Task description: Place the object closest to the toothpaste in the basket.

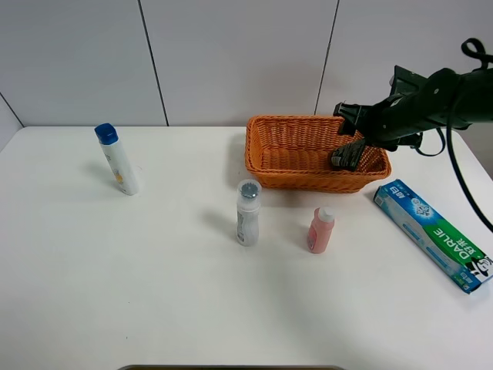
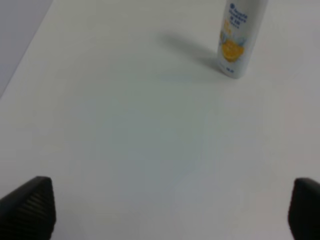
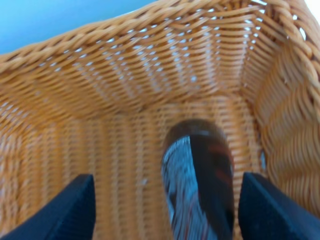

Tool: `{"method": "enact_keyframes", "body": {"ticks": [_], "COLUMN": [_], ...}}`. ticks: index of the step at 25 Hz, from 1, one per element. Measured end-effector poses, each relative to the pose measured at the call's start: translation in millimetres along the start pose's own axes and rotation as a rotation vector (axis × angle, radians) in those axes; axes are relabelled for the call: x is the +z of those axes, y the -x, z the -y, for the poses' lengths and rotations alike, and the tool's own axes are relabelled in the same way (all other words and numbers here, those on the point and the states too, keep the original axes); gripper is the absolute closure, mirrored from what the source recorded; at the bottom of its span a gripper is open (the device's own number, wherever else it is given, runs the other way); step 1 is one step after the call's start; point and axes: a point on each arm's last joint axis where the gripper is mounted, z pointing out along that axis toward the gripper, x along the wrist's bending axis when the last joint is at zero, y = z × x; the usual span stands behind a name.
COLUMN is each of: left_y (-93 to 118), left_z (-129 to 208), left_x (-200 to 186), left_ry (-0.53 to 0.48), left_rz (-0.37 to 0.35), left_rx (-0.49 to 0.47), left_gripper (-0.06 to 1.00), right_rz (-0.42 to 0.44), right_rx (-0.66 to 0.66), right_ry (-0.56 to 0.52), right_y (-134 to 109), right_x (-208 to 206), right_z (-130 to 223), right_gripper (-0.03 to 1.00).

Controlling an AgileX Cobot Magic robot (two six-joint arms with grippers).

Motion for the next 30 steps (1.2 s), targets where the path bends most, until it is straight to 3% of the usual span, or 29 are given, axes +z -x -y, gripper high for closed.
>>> {"method": "enact_keyframes", "body": {"ticks": [9, 21, 25, 30], "left_y": [0, 0, 0, 0], "left_z": [0, 0, 0, 0], "left_x": [0, 0, 0, 0], "left_ry": [0.0, 0.0, 0.0, 0.0], "left_rz": [0.0, 0.0, 0.0, 0.0], "left_rx": [0.0, 0.0, 0.0, 0.0], "left_gripper": [0.0, 0.0, 0.0, 0.0], "right_rz": [-0.065, -0.035, -0.053, -0.088], "right_rx": [-0.102, -0.273, -0.293, -0.311], "right_ry": [-0.18, -0.344, -0.277, -0.119], "right_y": [-18, -17, -17, -16], "right_x": [-83, -216, -254, -303], "right_z": [2, 31, 39, 52], "right_gripper": [0.33, 0.33, 0.33, 0.33]}}
